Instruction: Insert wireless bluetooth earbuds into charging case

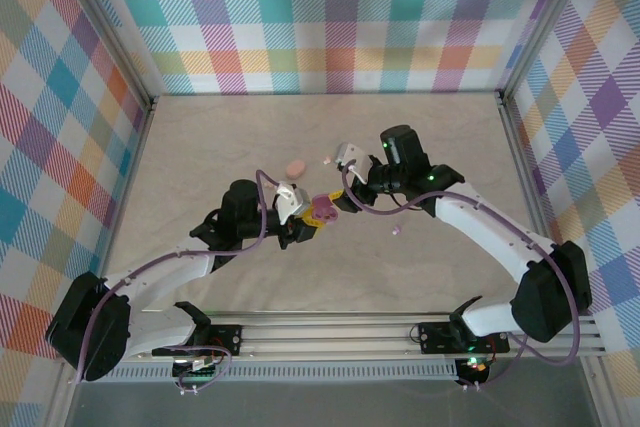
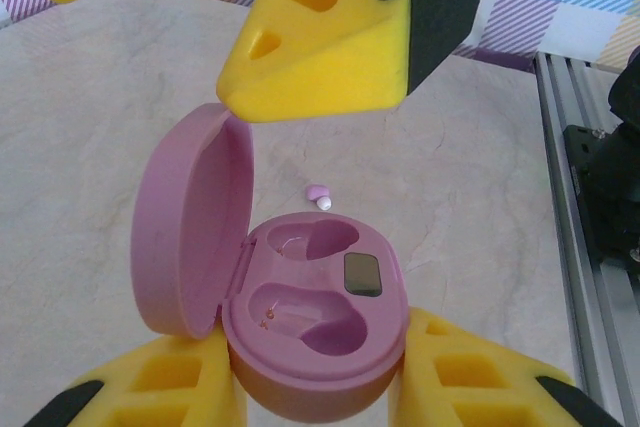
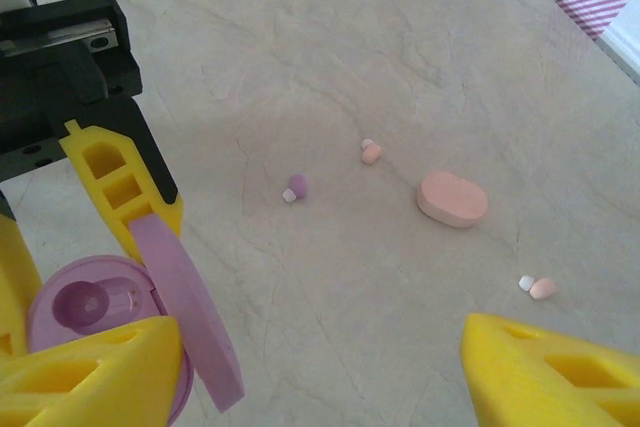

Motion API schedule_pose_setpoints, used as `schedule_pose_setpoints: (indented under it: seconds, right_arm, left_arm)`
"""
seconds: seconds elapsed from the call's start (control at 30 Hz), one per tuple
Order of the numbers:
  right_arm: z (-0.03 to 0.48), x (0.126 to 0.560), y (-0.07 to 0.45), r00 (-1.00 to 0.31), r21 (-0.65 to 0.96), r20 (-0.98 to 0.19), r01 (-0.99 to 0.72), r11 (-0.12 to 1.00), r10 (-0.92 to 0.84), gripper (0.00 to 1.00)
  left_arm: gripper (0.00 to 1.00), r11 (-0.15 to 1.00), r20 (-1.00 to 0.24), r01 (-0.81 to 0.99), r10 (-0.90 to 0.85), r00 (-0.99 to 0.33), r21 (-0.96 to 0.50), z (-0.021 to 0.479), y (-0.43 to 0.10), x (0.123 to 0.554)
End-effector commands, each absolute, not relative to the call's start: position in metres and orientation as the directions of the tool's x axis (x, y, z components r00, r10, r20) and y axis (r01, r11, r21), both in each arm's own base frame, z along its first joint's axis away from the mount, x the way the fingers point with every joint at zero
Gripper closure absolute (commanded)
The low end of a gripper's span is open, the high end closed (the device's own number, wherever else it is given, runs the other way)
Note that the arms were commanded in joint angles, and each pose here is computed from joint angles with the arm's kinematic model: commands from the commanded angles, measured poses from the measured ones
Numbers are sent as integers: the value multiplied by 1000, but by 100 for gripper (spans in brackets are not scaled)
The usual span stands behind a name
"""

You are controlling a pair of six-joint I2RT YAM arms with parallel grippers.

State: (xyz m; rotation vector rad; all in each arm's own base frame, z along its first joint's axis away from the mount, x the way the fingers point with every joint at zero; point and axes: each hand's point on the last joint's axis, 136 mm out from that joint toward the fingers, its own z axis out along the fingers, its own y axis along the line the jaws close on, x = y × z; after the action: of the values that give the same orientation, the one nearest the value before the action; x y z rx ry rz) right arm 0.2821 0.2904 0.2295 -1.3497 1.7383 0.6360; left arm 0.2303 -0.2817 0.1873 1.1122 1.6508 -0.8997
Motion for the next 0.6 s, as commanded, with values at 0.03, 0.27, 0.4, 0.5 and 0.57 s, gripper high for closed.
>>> schedule_pose_setpoints:
  seconds: [0.03,0.27,0.4,0.5,0.57]
  right_arm:
    - [239,285,293,-104,-68,-852,-949,307,-512,25]
    - [257,276,290,-89,-70,-886,-945,320,-455,24]
    - [267,273,287,-122,-38,-896,-936,349,-427,24]
    - [272,279,280,-185,-3,-898,-905,424,-400,23]
    - [271,291,269,-281,46,-886,-845,533,-368,22]
  left_arm:
    - [99,329,-954,935,213,-211,-133,194,-287,237]
    - [97,388,-941,899,178,-289,-203,186,-285,255]
    - [97,394,-936,894,176,-303,-215,186,-287,261]
    - [97,400,-934,890,178,-309,-218,184,-288,264]
    - [97,408,-933,886,179,-312,-219,183,-287,267]
